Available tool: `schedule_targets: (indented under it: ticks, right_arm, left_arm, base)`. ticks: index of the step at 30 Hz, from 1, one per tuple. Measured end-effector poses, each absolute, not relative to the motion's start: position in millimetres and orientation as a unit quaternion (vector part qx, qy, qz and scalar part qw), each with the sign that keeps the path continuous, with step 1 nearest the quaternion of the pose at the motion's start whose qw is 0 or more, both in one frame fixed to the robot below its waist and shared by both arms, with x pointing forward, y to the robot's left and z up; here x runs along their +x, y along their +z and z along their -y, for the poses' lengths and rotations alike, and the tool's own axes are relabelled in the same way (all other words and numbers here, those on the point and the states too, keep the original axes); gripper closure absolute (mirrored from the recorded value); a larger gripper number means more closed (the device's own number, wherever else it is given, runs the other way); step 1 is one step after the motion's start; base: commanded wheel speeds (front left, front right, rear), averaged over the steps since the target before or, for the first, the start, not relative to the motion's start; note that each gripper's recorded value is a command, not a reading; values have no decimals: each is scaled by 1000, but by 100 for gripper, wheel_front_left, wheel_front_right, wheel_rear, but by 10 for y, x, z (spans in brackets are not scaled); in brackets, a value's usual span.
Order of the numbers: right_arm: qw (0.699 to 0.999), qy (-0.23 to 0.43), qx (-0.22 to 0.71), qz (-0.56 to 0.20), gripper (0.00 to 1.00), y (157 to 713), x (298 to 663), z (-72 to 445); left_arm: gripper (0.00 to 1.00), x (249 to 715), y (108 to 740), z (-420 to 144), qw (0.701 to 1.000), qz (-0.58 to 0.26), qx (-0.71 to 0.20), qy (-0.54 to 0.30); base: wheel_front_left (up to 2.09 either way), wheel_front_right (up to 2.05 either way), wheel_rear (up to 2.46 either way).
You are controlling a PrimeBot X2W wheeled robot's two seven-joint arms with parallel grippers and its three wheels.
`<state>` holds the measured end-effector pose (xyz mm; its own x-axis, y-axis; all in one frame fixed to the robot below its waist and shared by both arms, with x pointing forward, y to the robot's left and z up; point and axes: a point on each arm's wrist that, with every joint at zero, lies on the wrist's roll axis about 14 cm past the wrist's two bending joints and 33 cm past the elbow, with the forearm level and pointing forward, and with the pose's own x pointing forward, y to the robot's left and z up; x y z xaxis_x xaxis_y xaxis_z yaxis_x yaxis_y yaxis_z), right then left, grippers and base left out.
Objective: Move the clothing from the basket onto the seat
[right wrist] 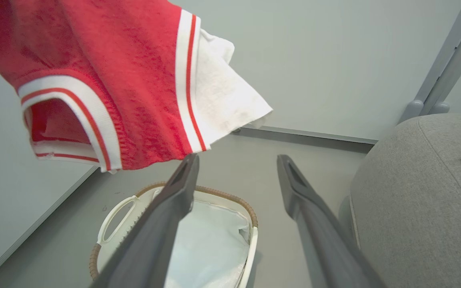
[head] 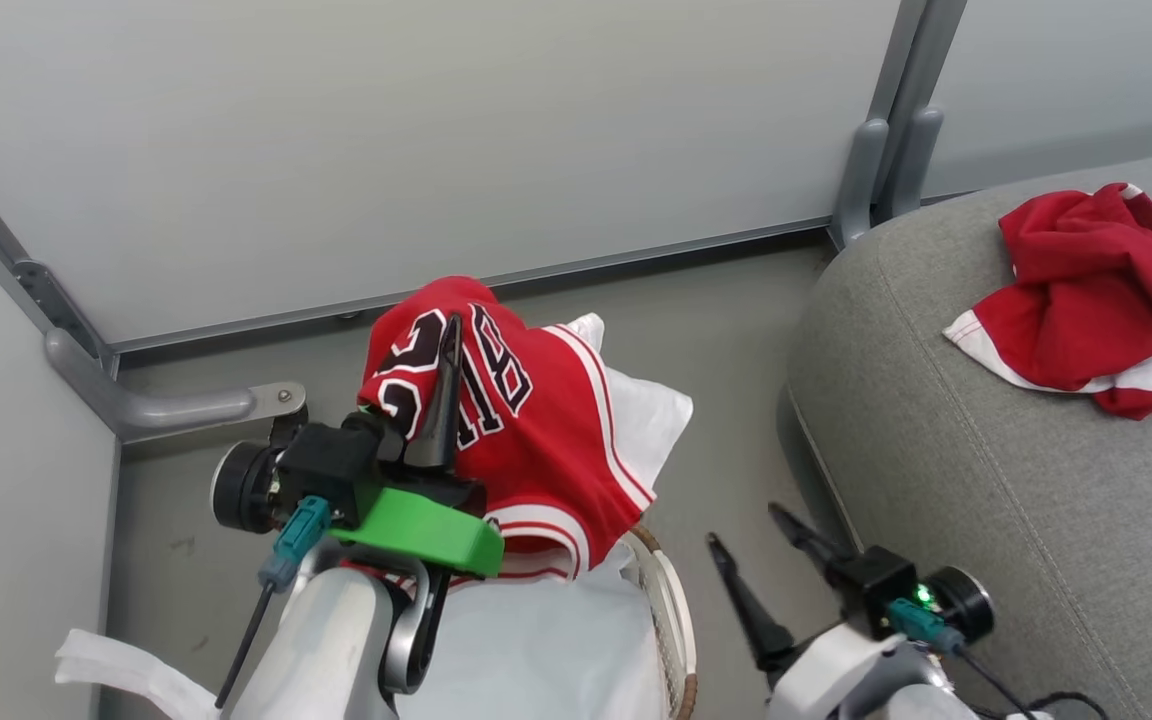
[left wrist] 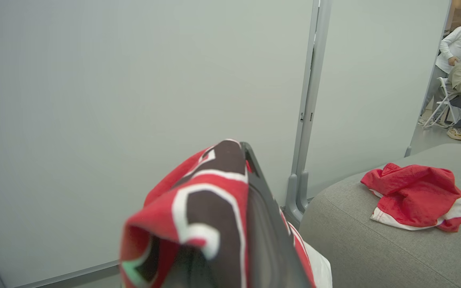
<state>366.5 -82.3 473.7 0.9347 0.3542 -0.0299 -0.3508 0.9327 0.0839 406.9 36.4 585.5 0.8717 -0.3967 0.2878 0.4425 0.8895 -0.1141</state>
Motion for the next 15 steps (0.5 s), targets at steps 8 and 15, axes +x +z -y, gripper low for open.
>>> schedule_targets:
  ticks: [8,15]
  right_arm:
    - [948,317,1,35,0,5136,3691,-9]
    - [928,367,-29,58,0,5299,3837,-317]
  left_arm:
    - [100,4046,5893,-243,958,128,-102,-237]
    - [100,3987,5938,-120,951,127,-106,-260]
  base:
    - [0,0,0]
    - [0,0,0]
